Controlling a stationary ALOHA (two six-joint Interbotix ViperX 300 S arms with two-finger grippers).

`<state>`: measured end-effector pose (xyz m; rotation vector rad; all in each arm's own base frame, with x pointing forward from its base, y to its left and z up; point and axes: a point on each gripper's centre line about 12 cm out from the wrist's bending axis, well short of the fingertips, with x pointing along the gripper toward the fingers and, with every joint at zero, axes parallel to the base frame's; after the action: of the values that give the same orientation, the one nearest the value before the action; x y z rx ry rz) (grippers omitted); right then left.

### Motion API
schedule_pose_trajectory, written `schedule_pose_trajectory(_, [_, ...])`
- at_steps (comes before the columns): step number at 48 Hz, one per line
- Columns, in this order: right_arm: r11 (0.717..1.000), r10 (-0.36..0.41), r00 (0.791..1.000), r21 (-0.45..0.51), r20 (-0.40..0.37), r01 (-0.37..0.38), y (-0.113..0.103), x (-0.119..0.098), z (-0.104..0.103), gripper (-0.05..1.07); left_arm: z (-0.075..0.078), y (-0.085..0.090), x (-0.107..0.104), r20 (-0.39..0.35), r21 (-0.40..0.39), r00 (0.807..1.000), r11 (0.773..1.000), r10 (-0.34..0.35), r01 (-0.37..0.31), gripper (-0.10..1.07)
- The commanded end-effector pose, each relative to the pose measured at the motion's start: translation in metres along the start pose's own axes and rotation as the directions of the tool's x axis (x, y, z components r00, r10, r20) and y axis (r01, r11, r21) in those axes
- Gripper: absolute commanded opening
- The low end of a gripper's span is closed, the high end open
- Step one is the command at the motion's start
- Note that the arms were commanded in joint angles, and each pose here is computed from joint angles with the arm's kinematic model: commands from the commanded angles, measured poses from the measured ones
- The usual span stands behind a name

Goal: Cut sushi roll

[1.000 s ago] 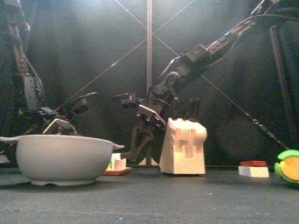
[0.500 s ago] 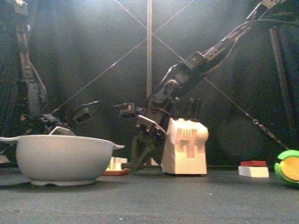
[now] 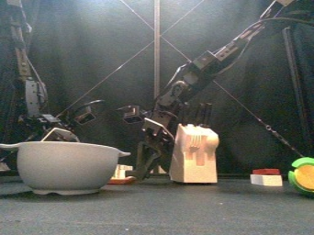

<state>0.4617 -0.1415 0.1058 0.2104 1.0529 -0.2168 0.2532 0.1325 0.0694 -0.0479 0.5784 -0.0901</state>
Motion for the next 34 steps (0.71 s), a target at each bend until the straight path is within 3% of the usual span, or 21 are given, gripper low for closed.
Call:
schedule_pose_trajectory(1, [1.000,-0.004,0.998,0.005,0.057,0.004,-0.002,-0.026,0.016,0.44,0.006,-0.003,-0.007,0.020,0.018,1.000,1.000,0.007,-0.007,0.20])
schedule_pose_trajectory(18, [1.000,-0.009,0.988,0.007,0.155,0.009,-0.005,-0.057,0.044,0.44,0.026,0.006,-0.015,0.097,-0.005,0.991,0.996,0.087,-0.087,0.20])
schedule_pose_trajectory(34, [1.000,-0.009,0.988,0.007,0.155,0.009,-0.005,-0.057,0.044,0.44,0.027,0.001,-0.018,0.101,0.002,0.991,0.996,0.085,-0.086,0.20])
